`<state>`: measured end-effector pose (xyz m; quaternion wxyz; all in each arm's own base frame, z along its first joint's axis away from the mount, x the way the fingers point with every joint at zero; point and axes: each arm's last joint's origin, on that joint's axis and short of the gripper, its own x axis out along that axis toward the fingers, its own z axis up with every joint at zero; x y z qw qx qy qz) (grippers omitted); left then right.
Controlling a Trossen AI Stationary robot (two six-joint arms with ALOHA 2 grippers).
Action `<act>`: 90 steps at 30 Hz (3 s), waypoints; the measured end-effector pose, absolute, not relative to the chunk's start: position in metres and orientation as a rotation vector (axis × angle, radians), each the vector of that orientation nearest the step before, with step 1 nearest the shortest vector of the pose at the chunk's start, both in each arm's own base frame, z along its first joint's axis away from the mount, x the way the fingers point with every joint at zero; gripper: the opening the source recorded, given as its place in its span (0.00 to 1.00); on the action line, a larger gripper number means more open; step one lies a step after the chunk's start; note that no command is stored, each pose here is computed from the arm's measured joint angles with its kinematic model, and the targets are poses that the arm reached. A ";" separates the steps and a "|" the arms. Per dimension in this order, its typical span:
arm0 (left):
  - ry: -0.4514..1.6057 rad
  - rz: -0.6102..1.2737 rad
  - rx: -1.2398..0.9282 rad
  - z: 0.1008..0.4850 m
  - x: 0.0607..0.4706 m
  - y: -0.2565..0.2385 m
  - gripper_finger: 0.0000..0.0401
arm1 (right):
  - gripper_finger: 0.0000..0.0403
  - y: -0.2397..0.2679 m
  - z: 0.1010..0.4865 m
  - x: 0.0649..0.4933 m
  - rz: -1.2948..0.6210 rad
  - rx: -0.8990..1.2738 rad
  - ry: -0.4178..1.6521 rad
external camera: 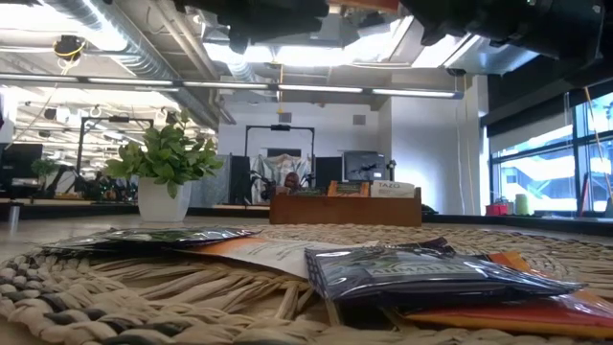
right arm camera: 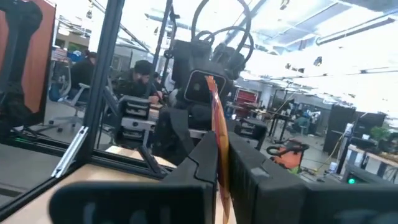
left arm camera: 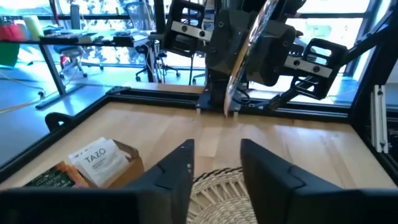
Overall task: Pick & Place Tea
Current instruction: Put the orange tea bag into the middle section of the wooden organizer
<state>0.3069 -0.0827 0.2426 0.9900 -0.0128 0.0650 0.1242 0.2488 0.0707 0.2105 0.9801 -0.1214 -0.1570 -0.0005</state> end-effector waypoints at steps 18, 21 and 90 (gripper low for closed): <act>-0.278 0.090 0.105 0.267 0.317 -0.089 0.34 | 0.07 0.076 0.261 0.260 0.109 -0.334 -0.664; -0.374 0.060 0.164 0.269 0.318 -0.090 0.32 | 0.07 0.079 0.273 0.266 0.161 -0.349 -0.701; -0.568 -0.015 0.279 0.281 0.311 -0.098 0.01 | 0.07 0.083 0.264 0.307 0.169 -0.371 -0.628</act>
